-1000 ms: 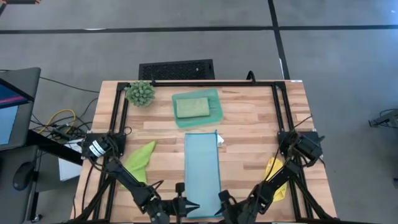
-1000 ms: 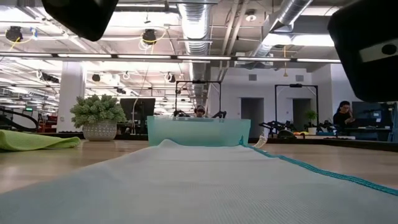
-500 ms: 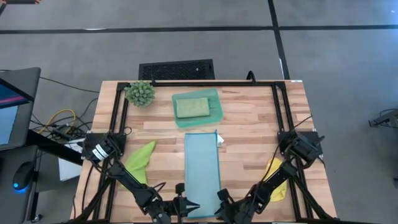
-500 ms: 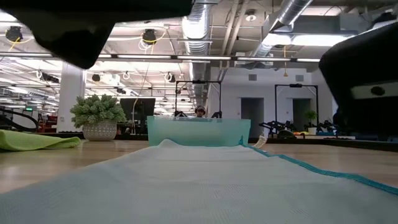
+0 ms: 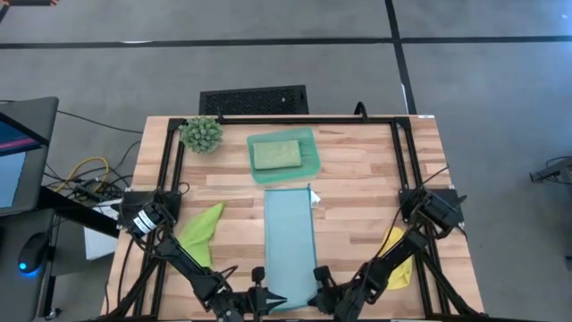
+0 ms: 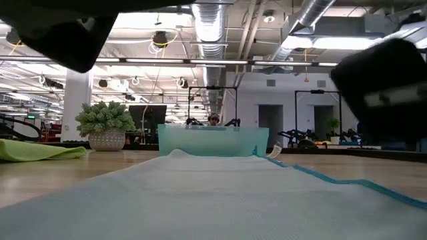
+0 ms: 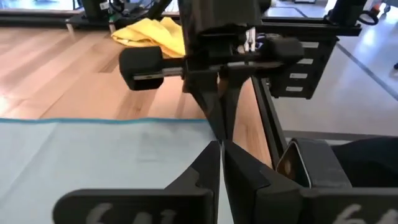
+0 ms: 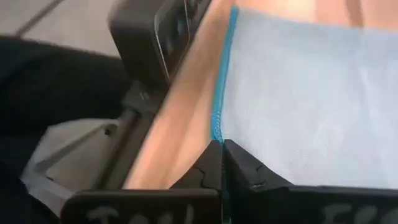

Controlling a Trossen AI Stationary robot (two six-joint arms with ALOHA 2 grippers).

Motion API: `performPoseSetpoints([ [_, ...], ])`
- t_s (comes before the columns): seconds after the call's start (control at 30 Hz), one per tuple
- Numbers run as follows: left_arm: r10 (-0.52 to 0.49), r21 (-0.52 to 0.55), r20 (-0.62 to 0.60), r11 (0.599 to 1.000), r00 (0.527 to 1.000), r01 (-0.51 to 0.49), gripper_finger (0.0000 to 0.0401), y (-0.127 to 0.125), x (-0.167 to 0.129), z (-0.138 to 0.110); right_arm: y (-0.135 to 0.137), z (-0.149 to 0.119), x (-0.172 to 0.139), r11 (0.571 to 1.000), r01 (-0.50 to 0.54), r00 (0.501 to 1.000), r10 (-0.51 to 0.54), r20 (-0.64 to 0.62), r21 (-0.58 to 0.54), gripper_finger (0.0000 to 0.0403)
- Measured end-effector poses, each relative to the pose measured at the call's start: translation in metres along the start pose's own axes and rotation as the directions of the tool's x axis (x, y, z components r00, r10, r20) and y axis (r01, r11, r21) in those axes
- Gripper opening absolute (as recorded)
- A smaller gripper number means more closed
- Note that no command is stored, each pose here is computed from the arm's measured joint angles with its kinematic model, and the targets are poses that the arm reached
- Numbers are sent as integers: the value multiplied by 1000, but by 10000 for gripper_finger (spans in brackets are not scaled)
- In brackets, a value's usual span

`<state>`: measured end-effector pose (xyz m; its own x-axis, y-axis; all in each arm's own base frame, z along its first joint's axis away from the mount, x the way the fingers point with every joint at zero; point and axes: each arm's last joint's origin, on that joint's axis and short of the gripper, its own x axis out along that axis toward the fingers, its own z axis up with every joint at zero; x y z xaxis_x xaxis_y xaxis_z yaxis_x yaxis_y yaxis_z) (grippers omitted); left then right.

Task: Fold microfiber towels
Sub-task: Fold the blue towel

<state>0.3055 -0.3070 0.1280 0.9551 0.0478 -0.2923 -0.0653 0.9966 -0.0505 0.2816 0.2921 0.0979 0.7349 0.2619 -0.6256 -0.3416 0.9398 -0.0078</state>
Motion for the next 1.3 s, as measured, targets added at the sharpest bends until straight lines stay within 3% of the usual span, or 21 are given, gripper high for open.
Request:
performPoseSetpoints([
  [0.2,24,42,-13,999,1000,-24,11,6,6,1,2,23,-19,999,-22,997,19,78,39,8],
  [0.4,85,112,-132,991,988,-70,11,21,13,-11,0,36,-34,998,-25,995,19,103,54,16],
  [0.63,119,201,-261,977,958,-67,11,38,21,-19,-25,39,-38,979,121,992,-127,25,165,6],
  [0.87,281,379,-313,913,907,-152,11,55,18,-29,-81,26,-19,903,293,953,-249,-171,315,19],
  [1.0,357,450,-302,871,884,-198,11,61,15,-29,-101,19,-16,885,302,948,-237,-214,355,16],
  [1.17,411,520,-265,823,872,-229,11,67,17,-27,-115,18,-13,890,311,941,-239,-241,333,21],
  [1.3,426,535,-265,812,865,-236,11,72,20,-25,-122,18,-12,898,317,937,-245,-250,304,44],
])
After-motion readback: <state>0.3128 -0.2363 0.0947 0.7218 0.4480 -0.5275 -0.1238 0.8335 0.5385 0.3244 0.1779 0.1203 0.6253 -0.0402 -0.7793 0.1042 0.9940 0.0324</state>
